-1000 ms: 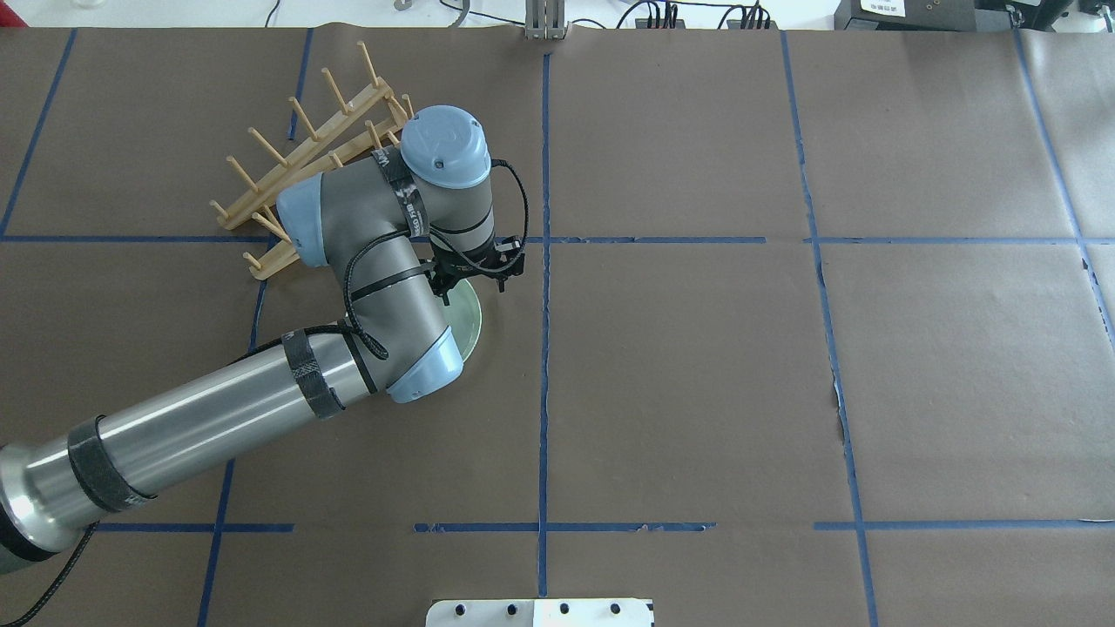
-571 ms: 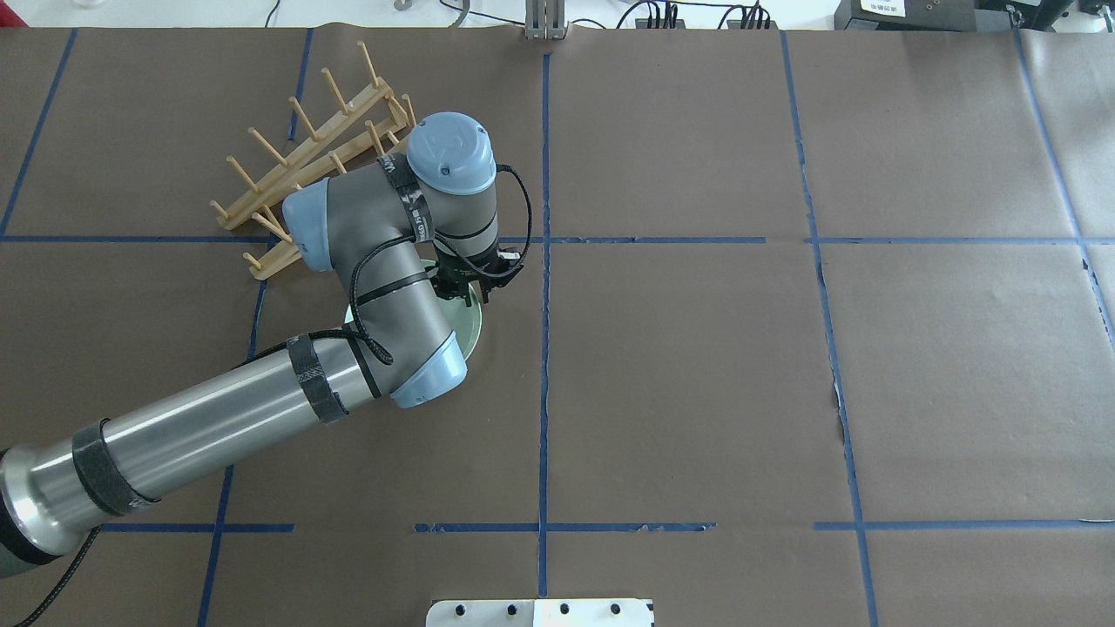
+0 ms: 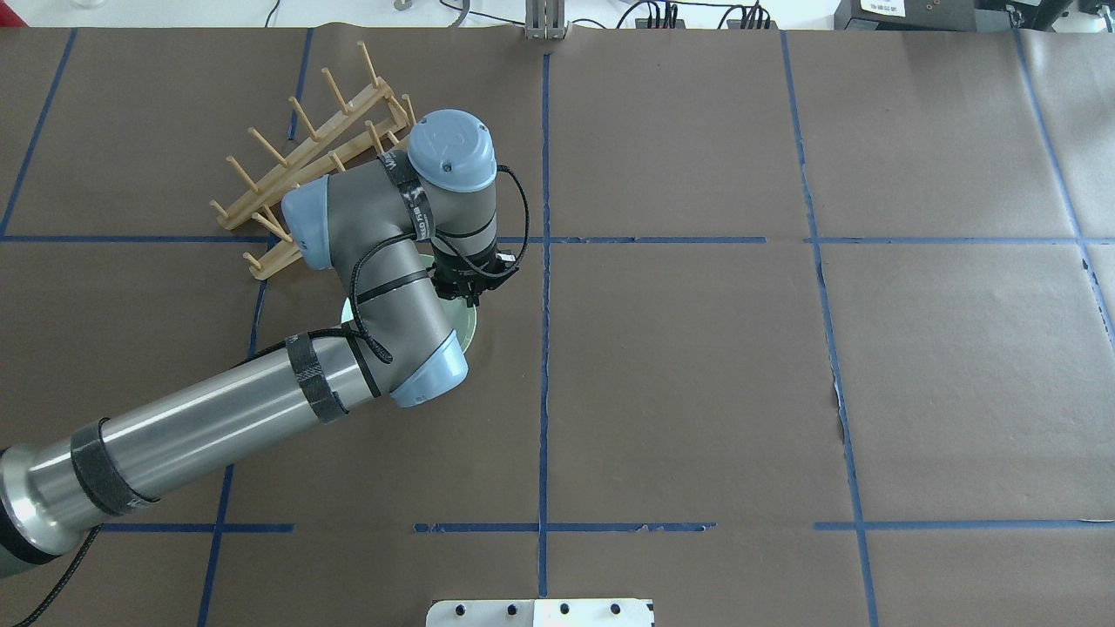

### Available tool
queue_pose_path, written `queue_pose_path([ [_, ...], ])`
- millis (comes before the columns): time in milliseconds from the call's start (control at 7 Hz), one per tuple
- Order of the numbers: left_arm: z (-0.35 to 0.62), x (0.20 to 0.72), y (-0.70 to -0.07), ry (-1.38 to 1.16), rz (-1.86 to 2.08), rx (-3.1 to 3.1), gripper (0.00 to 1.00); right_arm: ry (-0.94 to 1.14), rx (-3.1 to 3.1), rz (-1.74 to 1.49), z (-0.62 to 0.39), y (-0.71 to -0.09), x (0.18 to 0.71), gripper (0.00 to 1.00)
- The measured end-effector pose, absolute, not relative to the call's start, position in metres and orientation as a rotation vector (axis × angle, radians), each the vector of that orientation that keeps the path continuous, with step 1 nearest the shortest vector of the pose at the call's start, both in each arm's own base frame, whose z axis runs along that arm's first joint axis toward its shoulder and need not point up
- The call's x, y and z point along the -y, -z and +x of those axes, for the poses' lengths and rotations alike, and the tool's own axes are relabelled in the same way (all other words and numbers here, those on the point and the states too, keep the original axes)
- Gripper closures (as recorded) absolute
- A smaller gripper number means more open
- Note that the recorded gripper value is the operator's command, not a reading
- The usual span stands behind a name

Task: Place plate on rack
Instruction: 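Lift the plate with the left gripper and tilt it upright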

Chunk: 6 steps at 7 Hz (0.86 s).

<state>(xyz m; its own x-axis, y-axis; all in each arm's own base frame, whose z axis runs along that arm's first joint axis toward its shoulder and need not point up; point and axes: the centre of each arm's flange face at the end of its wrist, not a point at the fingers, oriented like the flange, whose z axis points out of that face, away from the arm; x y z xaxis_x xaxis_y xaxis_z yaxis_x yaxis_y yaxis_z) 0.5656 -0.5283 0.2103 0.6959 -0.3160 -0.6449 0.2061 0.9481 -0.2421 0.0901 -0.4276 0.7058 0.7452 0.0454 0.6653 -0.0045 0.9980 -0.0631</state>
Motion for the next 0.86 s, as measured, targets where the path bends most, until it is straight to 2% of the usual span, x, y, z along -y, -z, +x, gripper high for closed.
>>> queue_pose_path([
  [571,0.368,0.545,-0.084,0.463,0.009,-1.047,1.00,-0.027,0.730,-0.059,0.090,-0.706,0.428,0.00],
  [857,0.289,0.563,-0.082,0.540,0.143,-1.280,1.00,-0.028,0.730,-0.060,0.090,-0.706,0.427,0.00],
])
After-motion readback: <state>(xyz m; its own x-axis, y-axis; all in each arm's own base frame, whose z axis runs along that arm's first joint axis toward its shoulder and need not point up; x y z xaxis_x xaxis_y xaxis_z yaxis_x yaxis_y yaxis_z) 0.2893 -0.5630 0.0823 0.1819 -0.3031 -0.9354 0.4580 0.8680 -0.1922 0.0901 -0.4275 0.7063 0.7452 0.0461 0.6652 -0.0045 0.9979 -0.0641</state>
